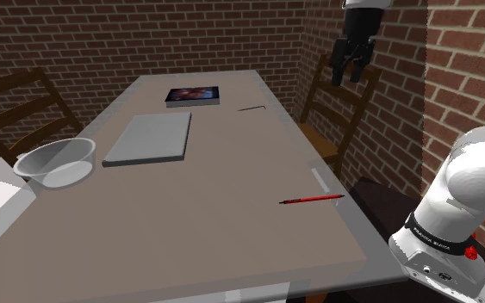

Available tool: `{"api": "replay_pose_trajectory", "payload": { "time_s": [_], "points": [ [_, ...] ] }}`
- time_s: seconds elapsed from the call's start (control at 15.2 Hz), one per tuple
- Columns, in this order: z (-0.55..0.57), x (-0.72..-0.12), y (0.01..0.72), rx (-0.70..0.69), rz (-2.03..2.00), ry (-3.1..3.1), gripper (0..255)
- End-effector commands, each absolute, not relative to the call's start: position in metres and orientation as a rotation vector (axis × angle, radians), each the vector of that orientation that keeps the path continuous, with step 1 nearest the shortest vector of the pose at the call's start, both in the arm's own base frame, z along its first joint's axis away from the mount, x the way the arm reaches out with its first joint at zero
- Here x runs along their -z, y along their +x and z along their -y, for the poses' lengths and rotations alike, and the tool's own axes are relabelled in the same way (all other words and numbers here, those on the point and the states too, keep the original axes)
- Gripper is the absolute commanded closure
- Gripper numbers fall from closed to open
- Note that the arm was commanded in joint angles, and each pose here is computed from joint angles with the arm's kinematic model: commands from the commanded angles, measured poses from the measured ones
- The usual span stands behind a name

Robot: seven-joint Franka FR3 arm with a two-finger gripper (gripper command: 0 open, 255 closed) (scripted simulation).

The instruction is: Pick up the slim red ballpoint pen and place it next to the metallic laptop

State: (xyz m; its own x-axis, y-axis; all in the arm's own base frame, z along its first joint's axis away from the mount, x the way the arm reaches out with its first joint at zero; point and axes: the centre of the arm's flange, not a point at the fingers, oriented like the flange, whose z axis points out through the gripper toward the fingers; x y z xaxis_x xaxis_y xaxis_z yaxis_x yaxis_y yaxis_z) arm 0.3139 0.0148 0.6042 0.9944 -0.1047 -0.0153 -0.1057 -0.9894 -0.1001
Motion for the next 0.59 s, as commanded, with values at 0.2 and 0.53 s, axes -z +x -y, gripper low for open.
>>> {"api": "replay_pose_trajectory", "payload": {
  "time_s": [0.2, 0.53],
  "points": [
    [-0.044, -0.577, 0.325, -0.004, 0.032, -3.054, 0],
    [-0.094, -0.532, 0.335, 0.014, 0.355, -3.057, 0]
  ]
}}
